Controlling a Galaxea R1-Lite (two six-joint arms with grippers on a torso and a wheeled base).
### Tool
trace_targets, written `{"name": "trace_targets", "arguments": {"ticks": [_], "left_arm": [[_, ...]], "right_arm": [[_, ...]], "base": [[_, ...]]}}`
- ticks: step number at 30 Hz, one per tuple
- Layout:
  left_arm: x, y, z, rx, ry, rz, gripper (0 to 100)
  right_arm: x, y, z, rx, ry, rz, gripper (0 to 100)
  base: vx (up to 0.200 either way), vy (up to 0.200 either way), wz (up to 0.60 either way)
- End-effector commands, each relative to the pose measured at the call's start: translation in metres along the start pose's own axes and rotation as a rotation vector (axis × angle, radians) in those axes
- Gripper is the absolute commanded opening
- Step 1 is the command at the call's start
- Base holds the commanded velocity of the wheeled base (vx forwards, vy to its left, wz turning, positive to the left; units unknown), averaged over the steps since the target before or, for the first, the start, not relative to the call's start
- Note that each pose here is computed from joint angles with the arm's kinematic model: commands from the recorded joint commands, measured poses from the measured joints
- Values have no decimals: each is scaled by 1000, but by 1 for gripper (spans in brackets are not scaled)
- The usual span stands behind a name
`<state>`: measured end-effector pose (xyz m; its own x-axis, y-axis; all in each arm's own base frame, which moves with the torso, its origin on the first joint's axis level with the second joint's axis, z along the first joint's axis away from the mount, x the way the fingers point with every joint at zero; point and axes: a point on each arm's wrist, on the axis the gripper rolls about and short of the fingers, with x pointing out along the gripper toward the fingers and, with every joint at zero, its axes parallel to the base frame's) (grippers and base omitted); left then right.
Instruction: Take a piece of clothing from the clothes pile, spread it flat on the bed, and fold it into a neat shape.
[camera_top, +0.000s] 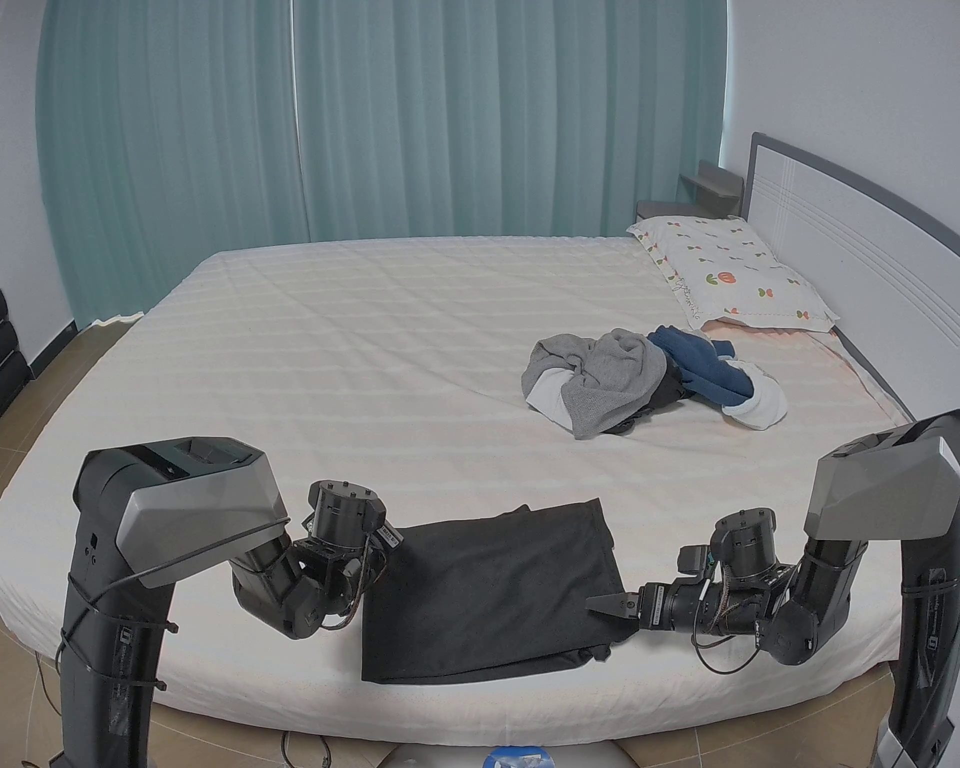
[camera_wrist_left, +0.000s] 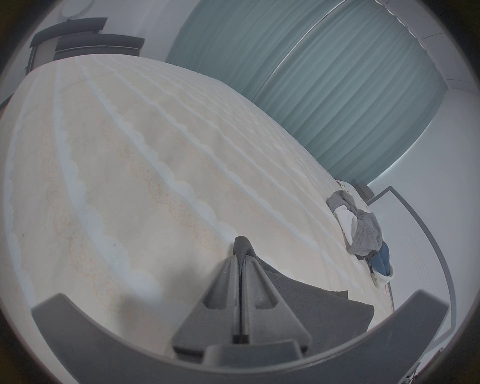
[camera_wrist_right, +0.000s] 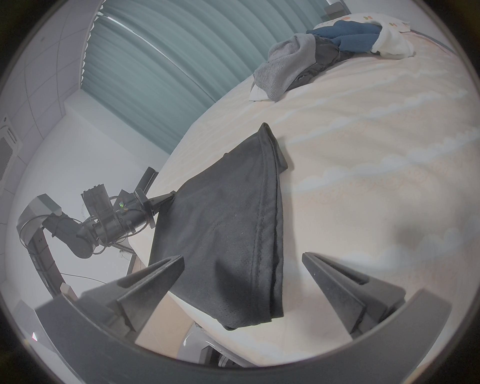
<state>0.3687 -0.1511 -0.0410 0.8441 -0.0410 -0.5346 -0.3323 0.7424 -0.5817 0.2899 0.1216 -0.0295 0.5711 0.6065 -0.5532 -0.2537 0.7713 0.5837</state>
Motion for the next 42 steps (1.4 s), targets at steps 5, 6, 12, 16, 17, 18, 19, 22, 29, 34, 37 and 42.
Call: {"name": "trace_targets", "arguments": {"ticks": [5, 6, 12, 16, 17, 18, 19, 22, 29, 34, 37, 42], "left_arm": [[1, 1, 2, -7, -9, 6, 0], [2, 2, 3, -8, -10, 9, 0], [3, 4, 2, -8, -9, 14, 0], [4, 5, 2, -6, -9, 16, 0], [4, 5, 2, -5, -9, 16, 0], [4, 5, 2, -5, -9, 16, 0], [4, 5, 2, -4, -8, 17, 0], [4, 5, 2, -4, -8, 17, 0], [2, 5, 2, -5, -3, 15, 100], [2, 6, 3, -12, -5, 15, 100], [2, 8, 7, -28, -10, 23, 100], [1, 17, 18, -92, -27, 45, 100]], "right_arm": [[2, 4, -9, -21, 35, -1, 0], [0, 4, -10, -25, 39, -3, 0], [-9, 2, -15, -58, 58, -19, 0], [-14, 0, -19, -63, 68, -28, 0], [-15, 0, -19, -63, 68, -30, 0], [-15, 0, -19, -63, 67, -29, 0], [-17, 1, -18, -64, 63, -26, 0], [-16, 1, -18, -65, 61, -24, 0], [-13, 1, -21, -68, 74, -24, 100], [-12, 6, -8, -79, 16, 1, 100], [-4, 10, 13, -83, -78, 19, 100], [22, 1, 37, -30, -150, -15, 100]], "base": [[0, 0, 0], [0, 0, 0], [0, 0, 0], [0, 0, 0], [0, 0, 0], [0, 0, 0], [0, 0, 0], [0, 0, 0], [0, 0, 0], [0, 0, 0], [0, 0, 0], [0, 0, 0]]}}
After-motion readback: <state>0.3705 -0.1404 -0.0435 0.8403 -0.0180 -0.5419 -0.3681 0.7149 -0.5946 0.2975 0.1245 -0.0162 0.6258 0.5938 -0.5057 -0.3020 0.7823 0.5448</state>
